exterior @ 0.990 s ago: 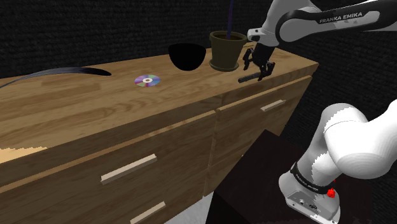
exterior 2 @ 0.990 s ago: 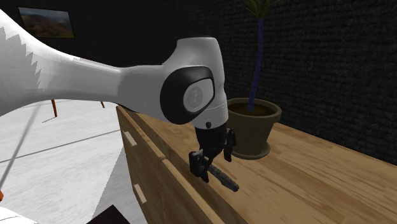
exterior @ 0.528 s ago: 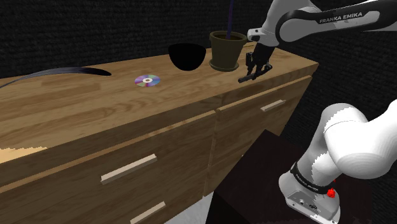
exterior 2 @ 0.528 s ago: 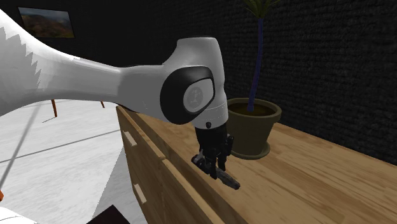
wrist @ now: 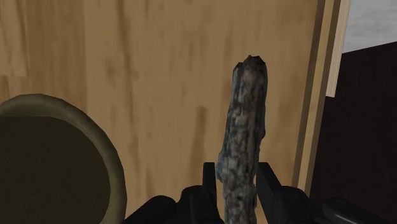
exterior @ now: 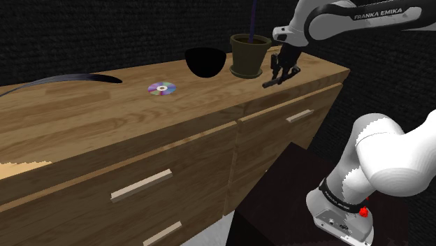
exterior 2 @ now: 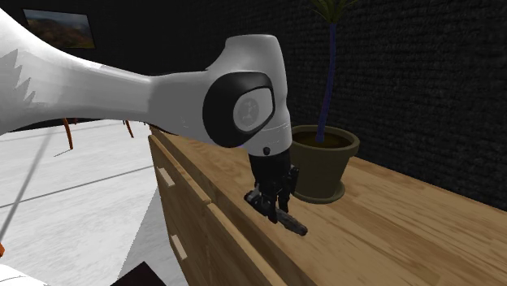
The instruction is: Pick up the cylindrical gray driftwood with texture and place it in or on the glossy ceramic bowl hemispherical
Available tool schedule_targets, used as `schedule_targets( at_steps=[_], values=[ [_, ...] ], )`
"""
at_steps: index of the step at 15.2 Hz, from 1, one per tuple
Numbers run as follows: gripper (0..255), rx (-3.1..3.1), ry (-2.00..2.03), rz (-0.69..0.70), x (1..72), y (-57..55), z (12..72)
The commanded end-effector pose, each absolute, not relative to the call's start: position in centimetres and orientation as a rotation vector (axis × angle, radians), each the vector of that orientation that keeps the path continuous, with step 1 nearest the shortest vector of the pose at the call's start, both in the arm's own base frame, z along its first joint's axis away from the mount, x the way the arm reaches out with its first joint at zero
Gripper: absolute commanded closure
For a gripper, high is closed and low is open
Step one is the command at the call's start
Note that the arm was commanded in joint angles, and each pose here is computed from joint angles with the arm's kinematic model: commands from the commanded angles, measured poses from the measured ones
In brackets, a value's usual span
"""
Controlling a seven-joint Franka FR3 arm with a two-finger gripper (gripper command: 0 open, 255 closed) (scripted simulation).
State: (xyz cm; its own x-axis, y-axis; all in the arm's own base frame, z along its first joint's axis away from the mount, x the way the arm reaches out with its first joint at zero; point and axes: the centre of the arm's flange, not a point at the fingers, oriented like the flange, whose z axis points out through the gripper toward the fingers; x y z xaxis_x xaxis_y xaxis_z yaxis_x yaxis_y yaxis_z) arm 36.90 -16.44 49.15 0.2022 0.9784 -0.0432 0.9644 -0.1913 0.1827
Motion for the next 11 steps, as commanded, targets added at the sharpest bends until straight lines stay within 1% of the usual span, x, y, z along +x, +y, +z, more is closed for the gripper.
schedule_targets(
  at_steps=[1, 11],
  values=[
    [255, 2.299, 1.88, 0.123, 36.9, -16.5, 50.2],
    [255, 2.299, 1.88, 0.123, 36.9, -16.5, 55.5]
  ],
)
